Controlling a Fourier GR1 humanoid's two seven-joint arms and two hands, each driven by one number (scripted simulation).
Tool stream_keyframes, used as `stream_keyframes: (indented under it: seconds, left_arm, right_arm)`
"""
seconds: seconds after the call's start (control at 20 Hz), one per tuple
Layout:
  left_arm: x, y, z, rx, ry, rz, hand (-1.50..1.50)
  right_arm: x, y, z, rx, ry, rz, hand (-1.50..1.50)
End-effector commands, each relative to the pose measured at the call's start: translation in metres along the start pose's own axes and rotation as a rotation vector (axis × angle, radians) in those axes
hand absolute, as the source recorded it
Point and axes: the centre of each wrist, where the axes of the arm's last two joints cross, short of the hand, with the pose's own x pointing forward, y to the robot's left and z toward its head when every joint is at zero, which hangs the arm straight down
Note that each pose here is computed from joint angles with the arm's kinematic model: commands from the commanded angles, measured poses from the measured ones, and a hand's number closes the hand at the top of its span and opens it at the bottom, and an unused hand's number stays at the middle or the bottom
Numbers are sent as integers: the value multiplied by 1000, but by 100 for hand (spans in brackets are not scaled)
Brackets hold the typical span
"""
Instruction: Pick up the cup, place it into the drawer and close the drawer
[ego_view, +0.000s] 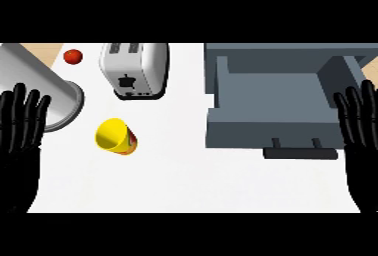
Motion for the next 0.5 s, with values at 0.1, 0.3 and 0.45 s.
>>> stream_keyframes:
  seconds: [0.1, 0.3, 0.45]
  left_arm:
    - [16, -39, -11, 105, -5, -38, -150]
    - [-14, -60, -11, 284, 145, 97, -150]
    - [-18, -83, -4, 308, 164, 114, -150]
  right_arm:
    - [-7, -14, -13, -14, 10, 33, -150]
    - [-2, -9, -3, 96, 57, 134, -150]
    - [-9, 4, 2, 91, 61, 131, -150]
